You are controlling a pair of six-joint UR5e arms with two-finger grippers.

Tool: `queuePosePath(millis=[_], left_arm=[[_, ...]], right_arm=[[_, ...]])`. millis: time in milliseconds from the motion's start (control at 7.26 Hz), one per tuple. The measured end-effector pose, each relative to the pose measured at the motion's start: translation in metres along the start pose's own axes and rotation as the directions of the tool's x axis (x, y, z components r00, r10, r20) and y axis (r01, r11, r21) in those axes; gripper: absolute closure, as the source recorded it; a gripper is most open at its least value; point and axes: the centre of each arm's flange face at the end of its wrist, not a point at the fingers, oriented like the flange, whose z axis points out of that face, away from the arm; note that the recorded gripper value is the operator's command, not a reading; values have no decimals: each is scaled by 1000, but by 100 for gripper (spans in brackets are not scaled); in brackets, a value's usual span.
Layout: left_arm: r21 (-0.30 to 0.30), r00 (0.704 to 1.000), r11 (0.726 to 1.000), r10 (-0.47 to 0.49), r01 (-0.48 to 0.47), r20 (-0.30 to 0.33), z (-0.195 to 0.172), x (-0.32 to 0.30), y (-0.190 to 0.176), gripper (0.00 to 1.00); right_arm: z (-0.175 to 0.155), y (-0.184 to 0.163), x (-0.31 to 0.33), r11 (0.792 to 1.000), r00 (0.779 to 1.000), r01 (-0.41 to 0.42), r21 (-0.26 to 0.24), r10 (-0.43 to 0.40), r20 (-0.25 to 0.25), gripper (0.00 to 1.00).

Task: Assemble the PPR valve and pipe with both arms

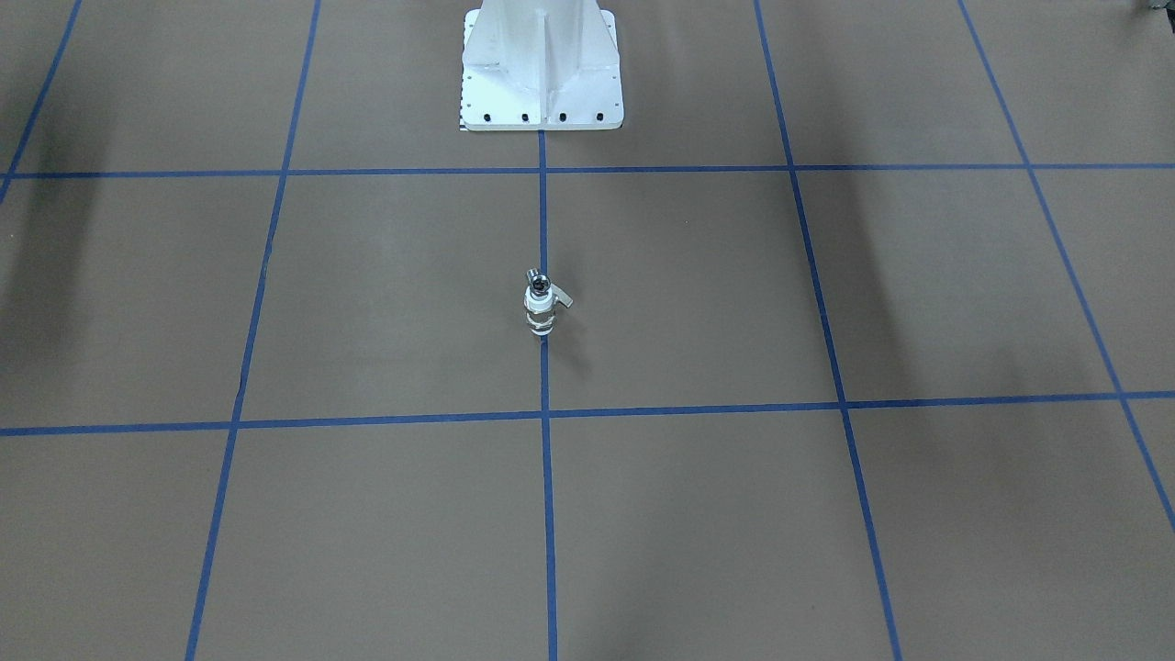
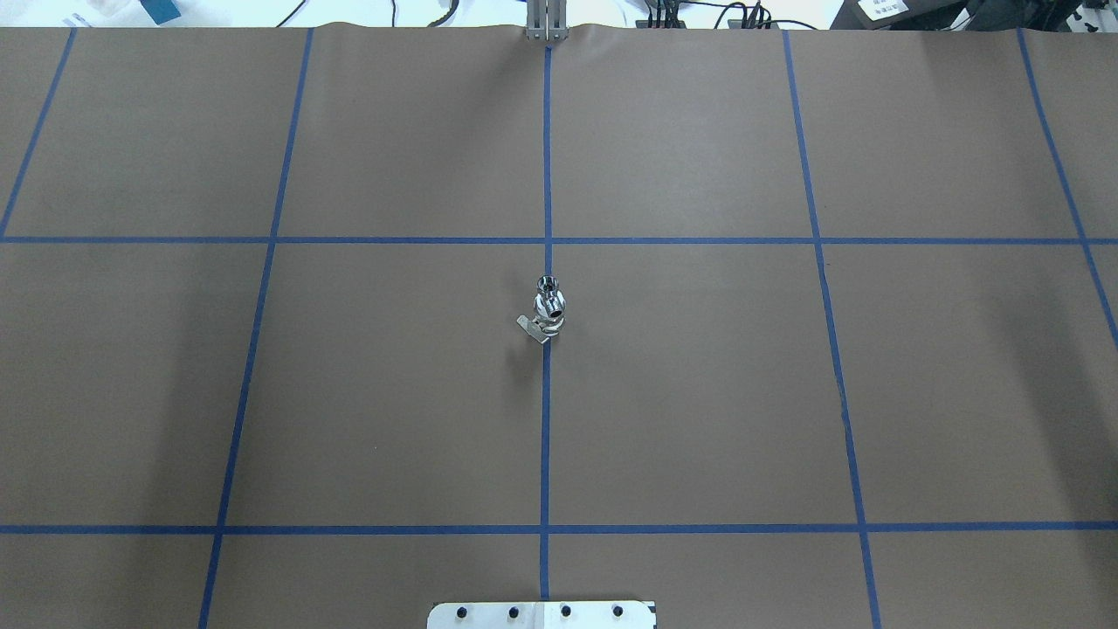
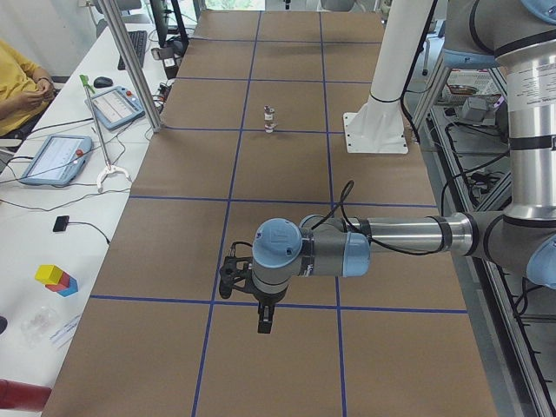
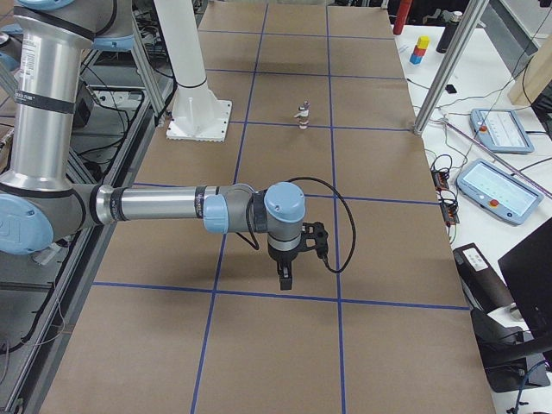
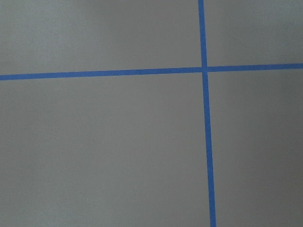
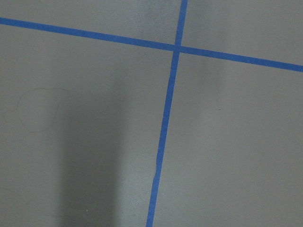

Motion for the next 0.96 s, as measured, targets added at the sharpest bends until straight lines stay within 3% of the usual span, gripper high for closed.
queuePosePath(millis=[964], left_arm=[[12, 1000, 1000, 10, -10, 1, -6, 6, -7, 0]], right_arm=[[1, 0, 1, 1000, 1000, 0, -2, 0, 0, 0]])
